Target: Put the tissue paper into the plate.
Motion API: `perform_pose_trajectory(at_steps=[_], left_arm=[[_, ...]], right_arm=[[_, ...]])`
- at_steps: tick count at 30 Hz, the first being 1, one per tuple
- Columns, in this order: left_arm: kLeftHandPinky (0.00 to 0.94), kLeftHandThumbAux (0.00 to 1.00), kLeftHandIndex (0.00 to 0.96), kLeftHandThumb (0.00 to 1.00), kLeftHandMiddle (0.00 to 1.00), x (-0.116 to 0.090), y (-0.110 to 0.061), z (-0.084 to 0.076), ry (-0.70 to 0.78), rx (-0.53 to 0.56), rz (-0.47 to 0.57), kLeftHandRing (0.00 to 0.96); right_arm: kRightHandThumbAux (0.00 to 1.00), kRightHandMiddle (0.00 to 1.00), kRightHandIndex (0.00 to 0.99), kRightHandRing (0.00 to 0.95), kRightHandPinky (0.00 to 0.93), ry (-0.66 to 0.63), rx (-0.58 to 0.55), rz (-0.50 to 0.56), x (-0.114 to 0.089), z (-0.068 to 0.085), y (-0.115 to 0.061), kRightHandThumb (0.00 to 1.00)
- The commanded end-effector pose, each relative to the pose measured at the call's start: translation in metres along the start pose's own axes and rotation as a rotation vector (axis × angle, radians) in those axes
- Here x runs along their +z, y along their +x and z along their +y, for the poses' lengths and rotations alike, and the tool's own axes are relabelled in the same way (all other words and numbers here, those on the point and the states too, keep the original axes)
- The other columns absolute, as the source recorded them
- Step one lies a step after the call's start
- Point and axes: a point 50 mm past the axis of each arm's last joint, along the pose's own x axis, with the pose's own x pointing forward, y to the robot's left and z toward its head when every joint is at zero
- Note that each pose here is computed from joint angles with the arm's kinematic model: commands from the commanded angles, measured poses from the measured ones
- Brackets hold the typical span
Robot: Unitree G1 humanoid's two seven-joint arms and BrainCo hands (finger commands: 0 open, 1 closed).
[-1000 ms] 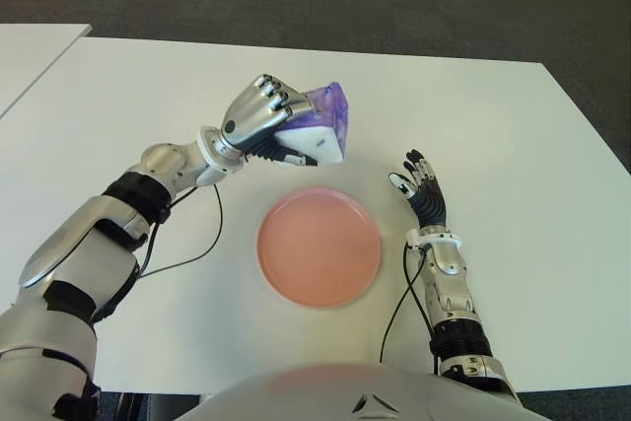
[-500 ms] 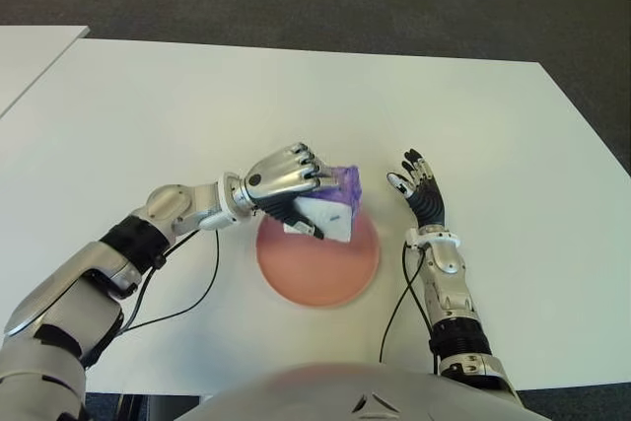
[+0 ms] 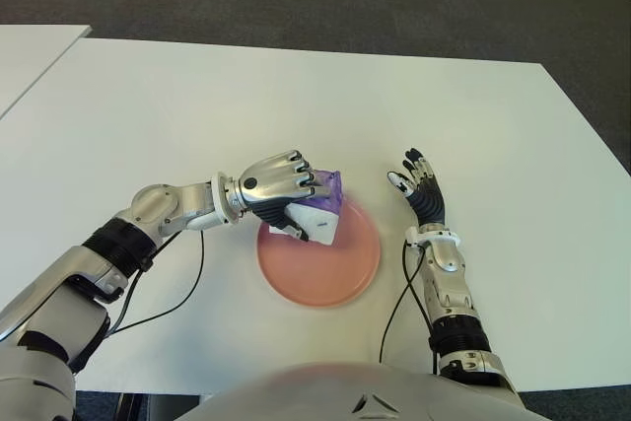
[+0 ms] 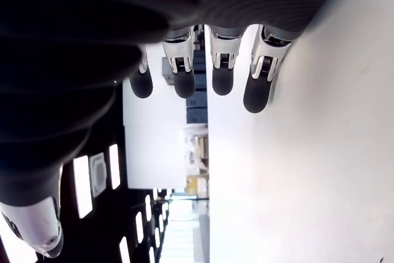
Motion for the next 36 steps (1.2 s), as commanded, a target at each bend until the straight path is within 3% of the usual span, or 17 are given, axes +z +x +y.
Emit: perform_pose_trajectory(at_steps=[1,6,23,36], left_arm=[[0.857,0.701,0.443,0.735,0.856,0.008,-0.005,-0.011,-0.008,-0.075,-0.008,0.856],[0.859,0.701,0.442,0.738,0.856,0.009,-0.004,-0.019,-0.003,-0.097,-0.001,0.857],[0.862,0.7,0.442,0.744,0.857,0.008,-0.008,-0.027,0.034,-0.162,0.012,0.86],[0.843,0.7,0.442,0.743,0.85,0.009,-0.009,-0.03,0.032,-0.124,0.027,0.852]], right_arm=[[0.648,0.016,0.0,0.0,0.008,0.022,-0.024,0.166,-0.032,-0.004,-0.017,0.052],[0.647,0.017,0.0,0.0,0.009,0.022,-0.021,0.166,-0.032,-0.003,-0.017,0.052],[0.605,0.015,0.0,0.0,0.0,-0.011,-0.024,0.152,-0.028,0.0,-0.018,0.064],[0.61,0.016,0.003,0.0,0.002,-0.004,-0.024,0.154,-0.025,0.002,-0.019,0.071]])
